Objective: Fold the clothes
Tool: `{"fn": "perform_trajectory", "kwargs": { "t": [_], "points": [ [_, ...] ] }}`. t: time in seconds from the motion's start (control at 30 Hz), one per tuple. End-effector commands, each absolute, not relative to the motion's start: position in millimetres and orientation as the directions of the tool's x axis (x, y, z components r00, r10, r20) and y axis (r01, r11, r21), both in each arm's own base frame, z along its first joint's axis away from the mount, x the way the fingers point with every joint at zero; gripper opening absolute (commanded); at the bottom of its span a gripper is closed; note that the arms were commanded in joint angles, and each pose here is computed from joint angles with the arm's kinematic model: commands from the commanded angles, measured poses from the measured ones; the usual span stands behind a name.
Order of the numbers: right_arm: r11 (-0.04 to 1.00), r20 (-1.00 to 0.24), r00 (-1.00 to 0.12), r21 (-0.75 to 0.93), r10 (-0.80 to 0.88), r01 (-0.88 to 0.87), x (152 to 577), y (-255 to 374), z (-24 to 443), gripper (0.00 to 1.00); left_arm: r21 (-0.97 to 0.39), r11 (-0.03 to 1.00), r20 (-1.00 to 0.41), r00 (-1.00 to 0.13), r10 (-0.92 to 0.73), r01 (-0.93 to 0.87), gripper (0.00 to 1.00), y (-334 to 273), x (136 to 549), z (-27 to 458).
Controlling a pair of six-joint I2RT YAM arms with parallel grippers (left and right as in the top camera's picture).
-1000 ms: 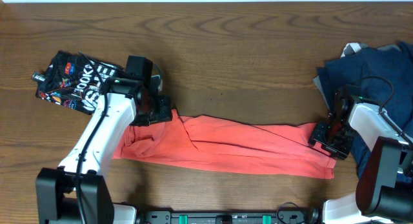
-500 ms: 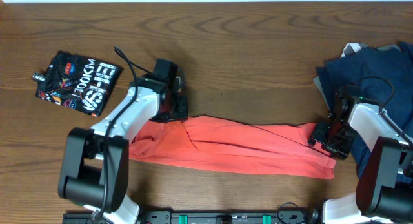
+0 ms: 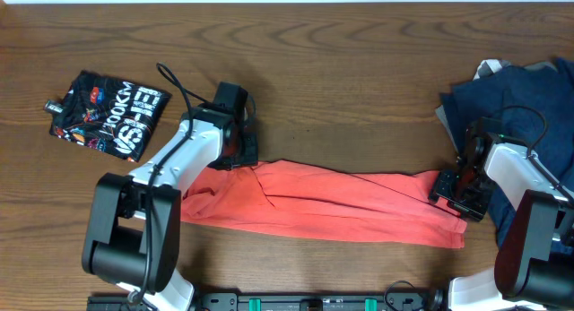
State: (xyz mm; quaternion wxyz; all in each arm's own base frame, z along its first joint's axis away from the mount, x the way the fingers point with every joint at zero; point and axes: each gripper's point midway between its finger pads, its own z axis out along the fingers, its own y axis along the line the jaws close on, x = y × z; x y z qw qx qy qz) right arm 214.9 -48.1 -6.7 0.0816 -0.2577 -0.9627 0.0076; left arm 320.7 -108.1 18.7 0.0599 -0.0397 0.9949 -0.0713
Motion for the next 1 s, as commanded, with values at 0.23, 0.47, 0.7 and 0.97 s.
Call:
{"fn": "perform_trajectory", "kwargs": {
  "t": [0.23, 0.47, 0.7, 0.97],
  "points": [
    [0.858, 0.205, -0.834, -0.080, 0.512, 0.507, 201.0, -46.7, -30.6, 0.67, -0.103, 0.989, -0.070, -0.991, -0.118, -0.110, 0.42, -103.1, 307.7, 9.2],
    [0.858, 0.207, -0.833, -0.081, 0.512, 0.507, 200.5, -46.6, -30.5, 0.67, -0.104, 0.989, -0.072, -0.990, -0.117, -0.110, 0.06, -103.2, 308.3, 8.4],
    [0.862, 0.209, -0.837, -0.080, 0.506, 0.501, 200.3, -46.6, -30.4, 0.66, -0.237, 0.967, -0.032, -0.994, -0.104, -0.093, 0.06, -124.9, 296.0, 50.7],
    [0.862, 0.209, -0.837, -0.079, 0.506, 0.501, 200.3, -46.5, -30.4, 0.67, -0.184, 0.982, -0.148, -0.986, -0.070, -0.042, 0.06, -128.3, 294.0, 79.5]
  ]
}}
